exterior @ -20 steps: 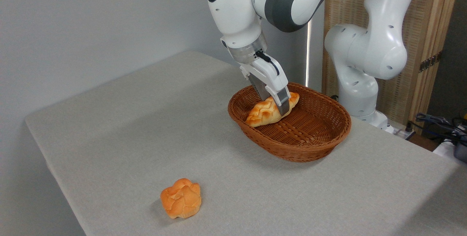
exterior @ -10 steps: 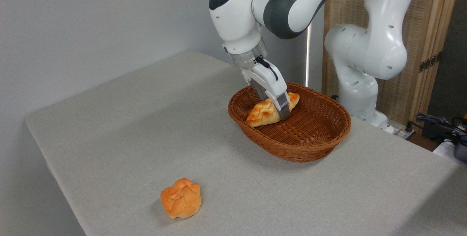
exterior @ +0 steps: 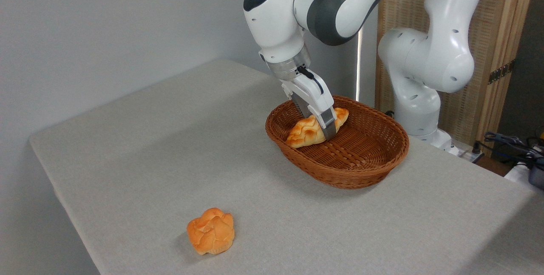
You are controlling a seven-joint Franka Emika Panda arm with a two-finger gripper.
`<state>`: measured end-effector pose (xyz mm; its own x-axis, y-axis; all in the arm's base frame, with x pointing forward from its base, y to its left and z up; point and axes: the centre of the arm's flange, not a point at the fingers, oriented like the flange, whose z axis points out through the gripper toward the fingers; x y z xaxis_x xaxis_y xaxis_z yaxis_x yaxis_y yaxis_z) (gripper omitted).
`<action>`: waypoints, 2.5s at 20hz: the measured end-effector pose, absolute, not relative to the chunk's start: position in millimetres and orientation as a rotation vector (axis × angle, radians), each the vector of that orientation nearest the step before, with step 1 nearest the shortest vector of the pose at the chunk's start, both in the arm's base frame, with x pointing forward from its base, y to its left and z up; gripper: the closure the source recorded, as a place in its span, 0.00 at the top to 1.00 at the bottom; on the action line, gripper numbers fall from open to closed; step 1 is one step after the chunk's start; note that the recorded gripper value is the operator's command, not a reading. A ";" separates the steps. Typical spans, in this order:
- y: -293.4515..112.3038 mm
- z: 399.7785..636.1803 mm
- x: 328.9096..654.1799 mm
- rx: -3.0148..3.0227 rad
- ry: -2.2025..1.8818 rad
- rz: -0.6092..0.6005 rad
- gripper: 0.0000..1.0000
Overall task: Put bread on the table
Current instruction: 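Close the gripper on the braided roll inside the basket, then lift the braided roll out of the basket and carry it beside the basket, then lower the braided roll onto the table and open the gripper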
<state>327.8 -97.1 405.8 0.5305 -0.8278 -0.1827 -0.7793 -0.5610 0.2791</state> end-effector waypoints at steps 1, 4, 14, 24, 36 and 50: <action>-97.1 405.8 327.8 2.602 -1.378 -0.443 0.36; -97.1 405.8 327.8 2.602 -1.378 -0.443 0.36; -96.7 438.2 330.5 2.584 -1.374 -0.480 0.37; -62.8 566.4 394.6 2.670 -1.443 -0.076 0.42; -95.8 510.1 504.2 2.738 -1.500 0.260 0.69; -150.4 444.0 533.8 2.703 -1.562 0.267 1.00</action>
<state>533.8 -150.4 444.0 0.4883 -0.8594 0.1513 -0.8609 -0.5028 -0.0774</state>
